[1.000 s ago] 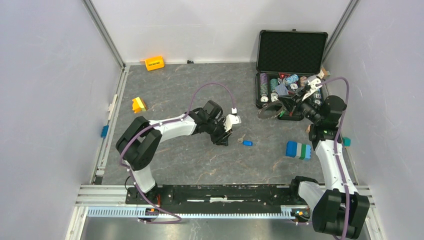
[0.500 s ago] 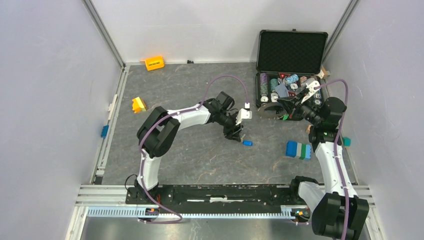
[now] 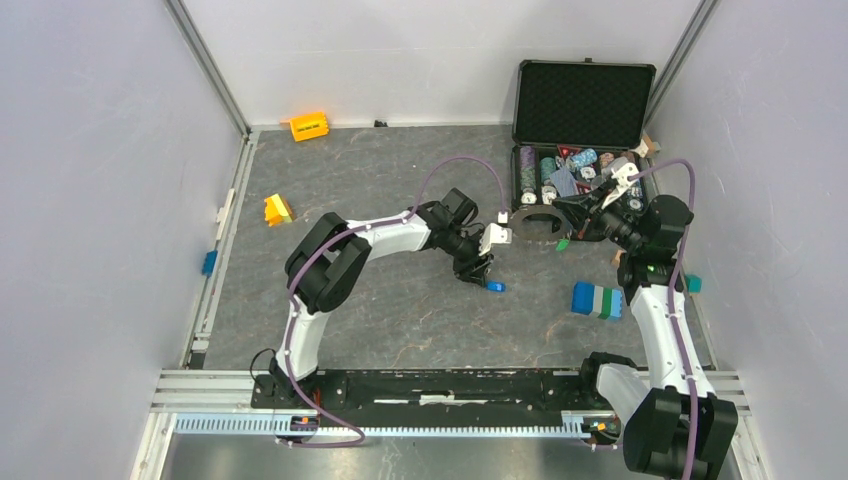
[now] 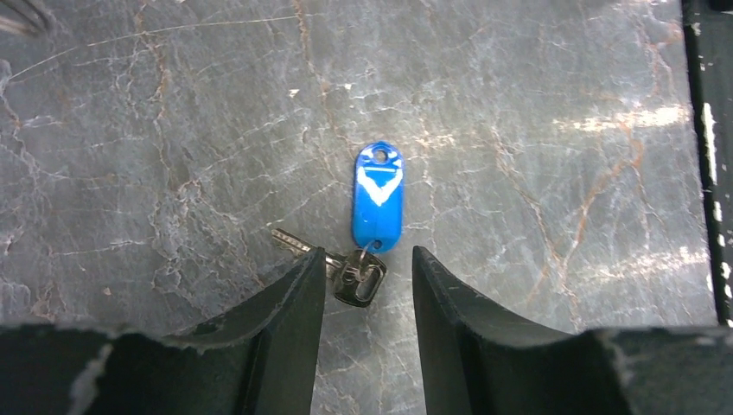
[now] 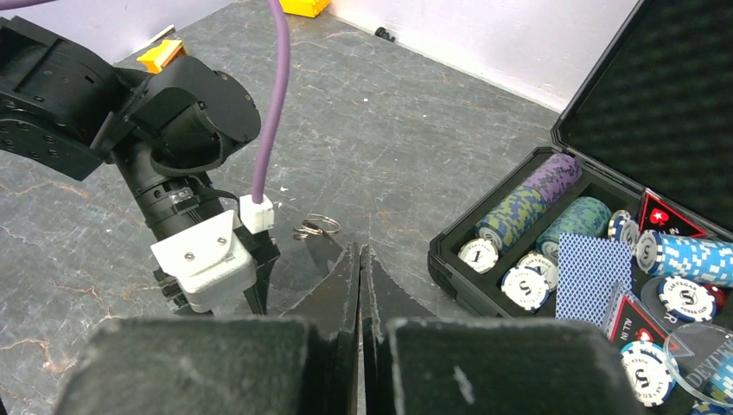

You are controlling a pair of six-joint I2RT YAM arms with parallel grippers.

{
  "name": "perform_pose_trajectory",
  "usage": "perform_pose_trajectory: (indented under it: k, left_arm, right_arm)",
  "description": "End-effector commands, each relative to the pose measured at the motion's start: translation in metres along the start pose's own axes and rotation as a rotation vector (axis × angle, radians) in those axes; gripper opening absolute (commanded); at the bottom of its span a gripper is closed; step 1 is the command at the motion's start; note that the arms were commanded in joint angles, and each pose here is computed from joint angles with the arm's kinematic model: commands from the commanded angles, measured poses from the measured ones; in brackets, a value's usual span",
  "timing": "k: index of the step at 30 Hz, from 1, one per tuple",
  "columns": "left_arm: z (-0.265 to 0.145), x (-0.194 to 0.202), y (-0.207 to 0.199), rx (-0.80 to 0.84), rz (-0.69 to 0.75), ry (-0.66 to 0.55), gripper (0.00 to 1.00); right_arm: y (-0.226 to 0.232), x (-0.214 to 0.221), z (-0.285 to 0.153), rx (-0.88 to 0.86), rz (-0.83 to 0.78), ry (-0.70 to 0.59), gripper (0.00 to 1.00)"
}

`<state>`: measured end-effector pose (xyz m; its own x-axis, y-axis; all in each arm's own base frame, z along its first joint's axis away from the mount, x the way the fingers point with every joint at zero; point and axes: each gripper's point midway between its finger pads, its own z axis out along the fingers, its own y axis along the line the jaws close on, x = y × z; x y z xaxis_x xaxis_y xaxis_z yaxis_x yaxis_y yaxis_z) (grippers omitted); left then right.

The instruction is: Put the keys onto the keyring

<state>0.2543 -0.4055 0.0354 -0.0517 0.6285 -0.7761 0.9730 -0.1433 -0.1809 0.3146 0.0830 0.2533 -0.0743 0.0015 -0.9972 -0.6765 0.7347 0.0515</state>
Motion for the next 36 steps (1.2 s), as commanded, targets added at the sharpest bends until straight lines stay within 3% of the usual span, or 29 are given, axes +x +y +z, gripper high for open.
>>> perform_pose_trajectory:
  k: [1,11,17,24,36]
  left_arm:
    - [0.009,0.004,0.009,-0.035,-0.034,-0.003,0.48]
    - [0.008,0.014,0.003,-0.029,-0.021,0.009,0.45]
    - [0.005,0.013,-0.002,-0.028,-0.006,0.0,0.35]
    - [-0.002,0.005,-0.008,-0.021,0.009,-0.025,0.32]
    - [-0.008,-0.002,-0.01,-0.04,0.037,-0.051,0.49]
  right_arm:
    - [0.007,-0.012,-0.002,-0.023,-0.047,-0.034,0.0]
    - [0.006,-0.011,-0.002,-0.016,-0.05,-0.031,0.0]
    - [0.004,-0.008,-0.002,-0.01,-0.048,-0.028,0.0]
    - [0.003,-0.007,-0.001,-0.006,-0.048,-0.025,0.0]
    - [0.004,-0.005,-0.002,-0.01,-0.044,-0.022,0.0]
